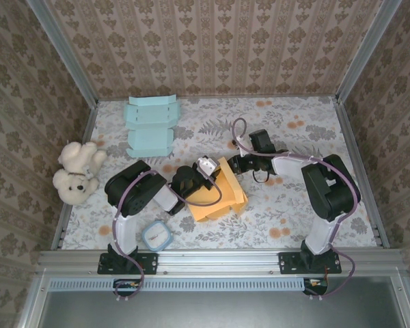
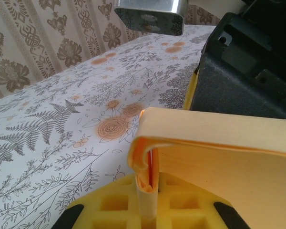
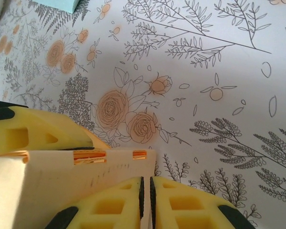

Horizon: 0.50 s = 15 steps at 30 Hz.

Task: Fold the paper box

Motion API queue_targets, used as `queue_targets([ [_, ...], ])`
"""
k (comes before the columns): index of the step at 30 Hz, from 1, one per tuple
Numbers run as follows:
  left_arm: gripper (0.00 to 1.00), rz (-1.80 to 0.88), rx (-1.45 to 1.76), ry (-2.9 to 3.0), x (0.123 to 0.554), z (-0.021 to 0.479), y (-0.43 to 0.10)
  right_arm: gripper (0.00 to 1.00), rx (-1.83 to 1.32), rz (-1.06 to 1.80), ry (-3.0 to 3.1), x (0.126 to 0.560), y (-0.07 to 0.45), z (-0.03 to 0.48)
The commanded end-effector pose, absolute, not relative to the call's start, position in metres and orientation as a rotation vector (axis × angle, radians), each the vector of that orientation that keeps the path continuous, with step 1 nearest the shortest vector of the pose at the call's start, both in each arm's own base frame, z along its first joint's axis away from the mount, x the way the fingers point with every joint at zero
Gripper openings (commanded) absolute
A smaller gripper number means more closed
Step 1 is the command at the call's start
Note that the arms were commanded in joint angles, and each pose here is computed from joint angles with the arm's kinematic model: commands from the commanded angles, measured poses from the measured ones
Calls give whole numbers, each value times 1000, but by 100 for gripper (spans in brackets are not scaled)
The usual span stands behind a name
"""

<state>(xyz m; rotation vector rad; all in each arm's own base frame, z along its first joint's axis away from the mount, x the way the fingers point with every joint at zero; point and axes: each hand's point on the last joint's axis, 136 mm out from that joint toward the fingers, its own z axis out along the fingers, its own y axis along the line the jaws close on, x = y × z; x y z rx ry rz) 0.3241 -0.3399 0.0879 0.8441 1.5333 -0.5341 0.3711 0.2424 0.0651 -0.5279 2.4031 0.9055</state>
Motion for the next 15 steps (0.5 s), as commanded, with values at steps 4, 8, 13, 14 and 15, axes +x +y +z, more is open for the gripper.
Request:
queue_targets([
  [4,0,-541,897,1513,327,85,-352,16,-739,1198,2362,324,292,84],
  [8,0,-561,975,1461,312,86,-368,15,-729,1223,2351,325,295,84],
  [13,0,-542,950,1474,317,86,-368,16,-718,1236,2344,323,295,84],
  [14,0,-541,951,1476,316,85,-367,16,-706,1210,2355,325,292,83],
  [15,0,-538,950,1474,315,86,-366,16,-690,1182,2366,327,290,82],
])
